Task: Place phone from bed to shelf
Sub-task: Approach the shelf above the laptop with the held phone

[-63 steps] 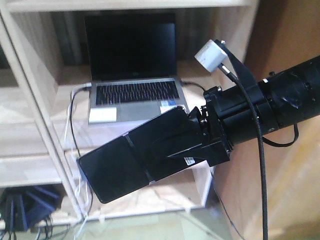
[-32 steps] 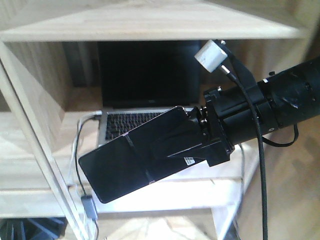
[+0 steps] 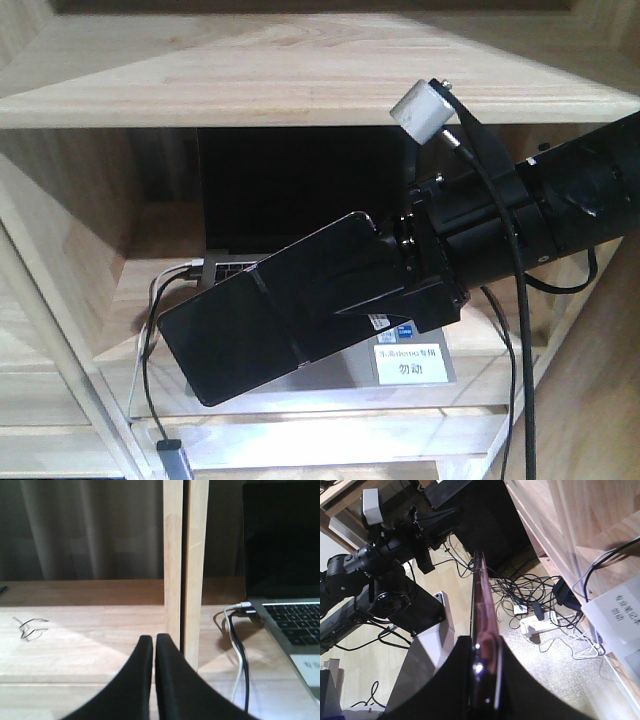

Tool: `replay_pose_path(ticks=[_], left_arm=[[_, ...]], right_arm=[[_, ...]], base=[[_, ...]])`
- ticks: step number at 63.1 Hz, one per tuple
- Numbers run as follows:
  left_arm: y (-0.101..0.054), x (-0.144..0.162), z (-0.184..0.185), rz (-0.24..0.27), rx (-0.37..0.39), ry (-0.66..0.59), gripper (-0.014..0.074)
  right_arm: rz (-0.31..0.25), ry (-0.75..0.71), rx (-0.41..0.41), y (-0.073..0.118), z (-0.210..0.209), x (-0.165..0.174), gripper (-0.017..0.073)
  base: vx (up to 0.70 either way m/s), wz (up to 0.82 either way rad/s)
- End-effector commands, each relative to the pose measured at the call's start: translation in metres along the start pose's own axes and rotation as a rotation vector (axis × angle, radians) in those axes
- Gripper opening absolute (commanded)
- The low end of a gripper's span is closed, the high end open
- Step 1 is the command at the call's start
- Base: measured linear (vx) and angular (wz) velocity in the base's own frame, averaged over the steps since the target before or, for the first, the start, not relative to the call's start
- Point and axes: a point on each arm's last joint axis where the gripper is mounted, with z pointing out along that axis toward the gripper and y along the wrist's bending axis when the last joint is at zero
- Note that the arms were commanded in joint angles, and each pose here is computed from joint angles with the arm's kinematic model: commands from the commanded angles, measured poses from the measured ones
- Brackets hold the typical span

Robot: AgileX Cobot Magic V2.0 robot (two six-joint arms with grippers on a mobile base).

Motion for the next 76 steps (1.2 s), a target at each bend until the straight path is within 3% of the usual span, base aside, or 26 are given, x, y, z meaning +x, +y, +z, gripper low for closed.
replay_pose_path(ticks=[1,76], left_arm=[[0.0002,-0.0043,-0.0003,-0.009,-0.003,-0.071,0.0001],[0.0002,-0.0043,-0.0003,-0.009,-0.003,-0.071,0.0001]], right_arm=[[-0.029,-0.054,-0.084,0.0214,-0.011,-0.0091,-0.0002],[-0.028,-0.054,-0.084,0.0214,-0.011,-0.0091,-0.0002]], base=[[0.09,0.0],[0.01,0.0]])
